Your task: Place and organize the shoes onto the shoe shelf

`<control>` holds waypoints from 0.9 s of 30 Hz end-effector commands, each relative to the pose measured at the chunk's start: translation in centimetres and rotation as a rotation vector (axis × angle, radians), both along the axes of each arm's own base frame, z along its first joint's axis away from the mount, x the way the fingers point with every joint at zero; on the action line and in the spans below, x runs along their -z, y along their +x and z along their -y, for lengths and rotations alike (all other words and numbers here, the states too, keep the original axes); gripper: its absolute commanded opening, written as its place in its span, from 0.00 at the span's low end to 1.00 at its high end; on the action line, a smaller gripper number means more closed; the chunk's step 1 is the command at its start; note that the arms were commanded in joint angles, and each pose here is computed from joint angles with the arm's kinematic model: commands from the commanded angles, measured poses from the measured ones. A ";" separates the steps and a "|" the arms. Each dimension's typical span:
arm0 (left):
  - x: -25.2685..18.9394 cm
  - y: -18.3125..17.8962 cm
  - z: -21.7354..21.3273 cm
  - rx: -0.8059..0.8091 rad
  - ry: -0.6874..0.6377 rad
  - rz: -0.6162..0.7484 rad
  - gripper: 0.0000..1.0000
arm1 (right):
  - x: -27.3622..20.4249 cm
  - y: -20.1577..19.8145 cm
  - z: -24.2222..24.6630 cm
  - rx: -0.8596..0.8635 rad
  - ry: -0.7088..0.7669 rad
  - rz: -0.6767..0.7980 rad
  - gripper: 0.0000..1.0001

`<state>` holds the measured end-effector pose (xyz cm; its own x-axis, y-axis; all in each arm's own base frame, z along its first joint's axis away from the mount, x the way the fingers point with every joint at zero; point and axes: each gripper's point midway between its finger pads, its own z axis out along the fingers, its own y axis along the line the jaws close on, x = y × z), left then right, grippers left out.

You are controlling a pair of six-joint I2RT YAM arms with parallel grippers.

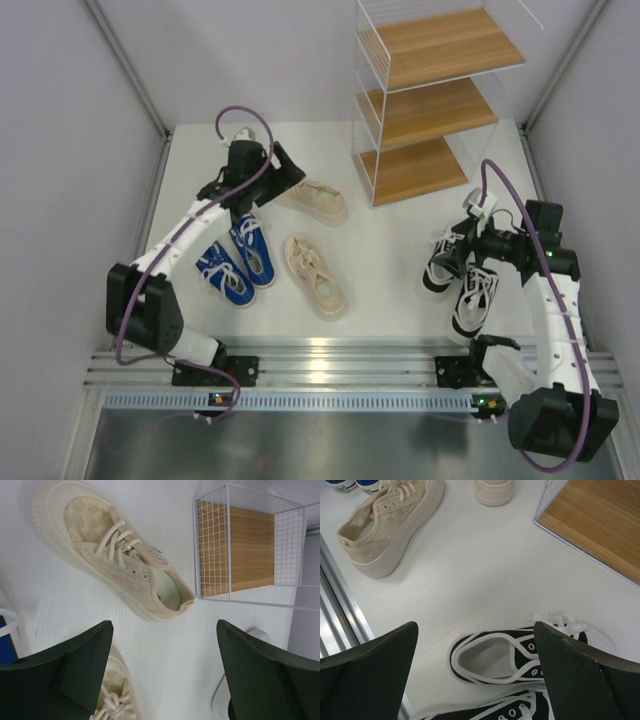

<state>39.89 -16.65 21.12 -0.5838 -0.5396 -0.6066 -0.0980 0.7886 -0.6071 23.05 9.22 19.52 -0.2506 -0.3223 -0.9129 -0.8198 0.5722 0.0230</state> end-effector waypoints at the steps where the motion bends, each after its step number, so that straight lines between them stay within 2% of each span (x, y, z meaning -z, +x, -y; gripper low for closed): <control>1: 1.4 1.6 0.5 -0.196 -0.003 -0.121 0.89 | -1.2 0.3 0.0 -0.027 -0.001 0.078 0.99; 2: 2.9 1.9 1.1 -0.205 0.010 -0.164 0.88 | -1.0 0.3 0.1 -0.021 -0.003 0.074 0.99; 3: 2.3 2.4 1.6 -0.230 -0.014 -0.167 0.88 | -0.9 0.3 0.2 -0.019 -0.006 0.072 1.00; 8: 4.9 2.4 2.1 -0.317 0.062 -0.251 0.84 | -0.7 0.3 0.4 -0.008 -0.008 0.065 0.99; 13: 6.9 4.0 3.7 -0.293 0.060 -0.297 0.82 | -0.6 0.4 0.5 0.000 -0.010 0.059 0.99; 20: 10.8 6.3 4.0 -0.311 0.127 -0.339 0.79 | -0.6 0.4 0.7 0.009 -0.012 0.062 0.99; 24: 12.7 6.8 3.8 -0.314 0.159 -0.364 0.63 | -0.6 0.4 0.8 0.011 -0.011 0.060 0.99; 25: 13.1 6.9 3.7 -0.313 0.164 -0.369 0.52 | -0.6 0.3 0.8 0.010 -0.011 0.061 0.99; 26: 13.7 6.9 3.5 -0.317 0.172 -0.379 0.47 | -0.5 0.3 0.8 0.010 -0.010 0.060 0.99; 27: 14.1 6.8 3.5 -0.310 0.177 -0.387 0.37 | -0.5 0.3 0.8 0.011 -0.012 0.062 0.99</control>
<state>45.23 -20.71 6.73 -0.6382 -0.6268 -0.4469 -0.5289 0.7789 -0.3371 23.37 8.43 19.50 -0.2503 -0.3236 -0.9125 -0.8041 0.5944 0.0098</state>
